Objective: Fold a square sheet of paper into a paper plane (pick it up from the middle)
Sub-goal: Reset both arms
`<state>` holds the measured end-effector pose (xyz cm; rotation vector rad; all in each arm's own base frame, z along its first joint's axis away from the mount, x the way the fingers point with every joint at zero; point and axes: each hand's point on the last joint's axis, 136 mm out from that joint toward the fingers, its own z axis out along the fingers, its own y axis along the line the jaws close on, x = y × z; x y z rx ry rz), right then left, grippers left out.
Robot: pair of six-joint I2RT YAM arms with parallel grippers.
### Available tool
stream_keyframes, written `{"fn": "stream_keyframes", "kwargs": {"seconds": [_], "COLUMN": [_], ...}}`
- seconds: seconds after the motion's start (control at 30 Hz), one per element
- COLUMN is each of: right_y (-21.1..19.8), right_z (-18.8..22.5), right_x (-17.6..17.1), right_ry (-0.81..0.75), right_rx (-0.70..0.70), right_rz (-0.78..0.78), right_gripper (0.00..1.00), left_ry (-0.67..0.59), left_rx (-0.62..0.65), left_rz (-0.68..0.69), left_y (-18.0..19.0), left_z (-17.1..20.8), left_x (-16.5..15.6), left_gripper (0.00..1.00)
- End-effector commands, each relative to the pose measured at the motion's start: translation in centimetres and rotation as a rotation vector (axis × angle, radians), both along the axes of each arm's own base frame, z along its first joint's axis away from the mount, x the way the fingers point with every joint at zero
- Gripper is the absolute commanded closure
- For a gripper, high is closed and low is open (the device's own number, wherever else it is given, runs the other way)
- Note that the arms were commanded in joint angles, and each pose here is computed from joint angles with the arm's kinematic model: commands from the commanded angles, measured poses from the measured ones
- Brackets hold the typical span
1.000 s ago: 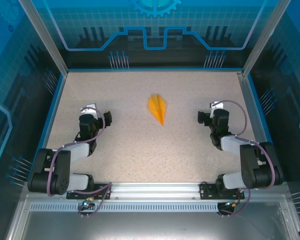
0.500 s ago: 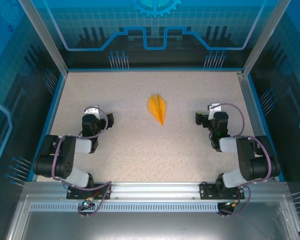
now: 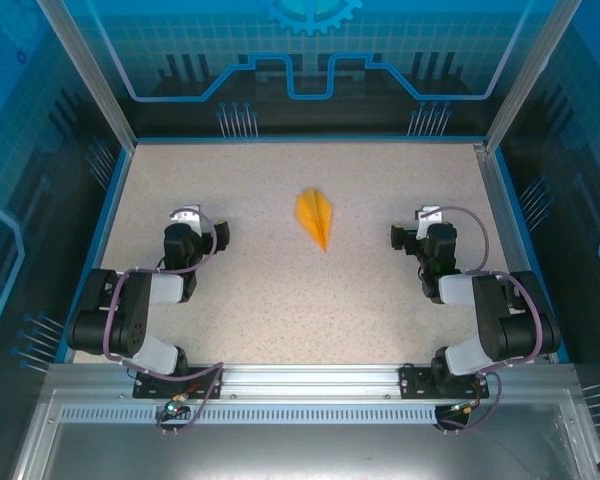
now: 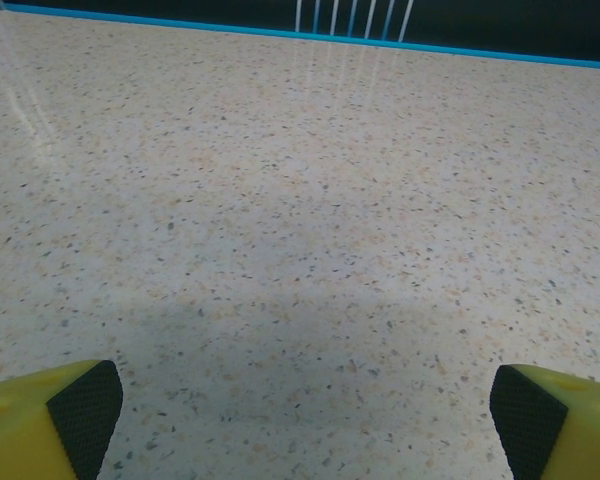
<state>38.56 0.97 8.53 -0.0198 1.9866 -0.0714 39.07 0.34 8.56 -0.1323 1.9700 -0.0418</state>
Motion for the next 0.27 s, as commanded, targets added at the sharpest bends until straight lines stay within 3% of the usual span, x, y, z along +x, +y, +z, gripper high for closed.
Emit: {"fn": "stream_keyframes", "kwargs": {"seconds": [0.0, 0.23], "right_y": [-0.12, 0.17], "right_z": [1.05, 1.07], "right_x": [0.83, 0.77], "right_ry": [-0.038, -0.042], "right_rx": [-0.013, -0.014], "right_rz": [-0.008, 0.009], "right_gripper": [0.01, 0.01], "left_ry": [-0.007, -0.008], "left_rx": [0.007, 0.007], "left_rz": [-0.059, -0.059], "left_y": [-0.97, -0.97], "left_z": [0.41, 0.49], "left_x": [0.59, 0.65], "left_gripper": [0.02, 0.02]}}
